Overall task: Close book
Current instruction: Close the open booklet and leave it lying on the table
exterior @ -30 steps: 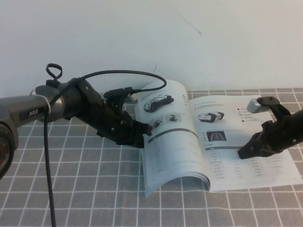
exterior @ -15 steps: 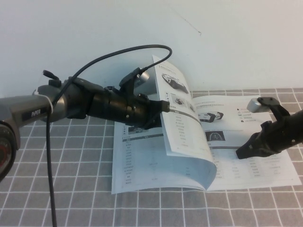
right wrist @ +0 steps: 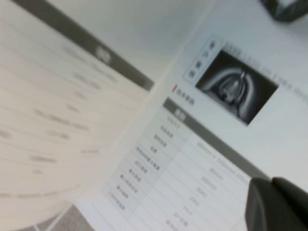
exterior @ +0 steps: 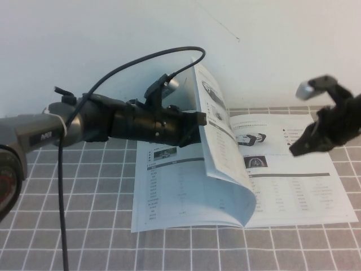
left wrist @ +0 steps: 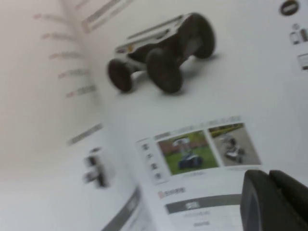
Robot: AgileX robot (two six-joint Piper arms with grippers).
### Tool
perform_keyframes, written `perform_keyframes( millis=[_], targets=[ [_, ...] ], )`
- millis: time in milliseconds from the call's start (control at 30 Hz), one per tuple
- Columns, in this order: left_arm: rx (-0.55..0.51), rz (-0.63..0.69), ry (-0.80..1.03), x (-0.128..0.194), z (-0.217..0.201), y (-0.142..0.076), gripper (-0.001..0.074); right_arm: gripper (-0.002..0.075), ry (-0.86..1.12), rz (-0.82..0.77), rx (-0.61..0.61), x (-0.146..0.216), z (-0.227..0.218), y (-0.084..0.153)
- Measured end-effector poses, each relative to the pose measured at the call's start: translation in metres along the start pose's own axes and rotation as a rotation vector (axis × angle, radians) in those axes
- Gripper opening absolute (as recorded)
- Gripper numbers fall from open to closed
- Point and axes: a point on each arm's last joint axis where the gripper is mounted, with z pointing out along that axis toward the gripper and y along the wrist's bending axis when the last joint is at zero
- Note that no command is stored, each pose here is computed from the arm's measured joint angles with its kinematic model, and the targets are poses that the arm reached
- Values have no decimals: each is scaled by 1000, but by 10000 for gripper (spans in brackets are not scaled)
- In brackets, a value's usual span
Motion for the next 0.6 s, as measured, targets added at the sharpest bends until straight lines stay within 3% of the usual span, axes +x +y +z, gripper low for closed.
perform_keyframes(
  millis=[333,467,600],
  targets=[
    [-18,187,47,21,37,-31,-4,-3,-152,-141,42,-48,-97,48],
    [-100,316,141,20,38,-36,-4,-3,-195,-191,31,-57,-118,70],
    [-213,411,257,11,30,-39,-4,-3,-173,-228,-11,-61,-109,86]
  ],
)
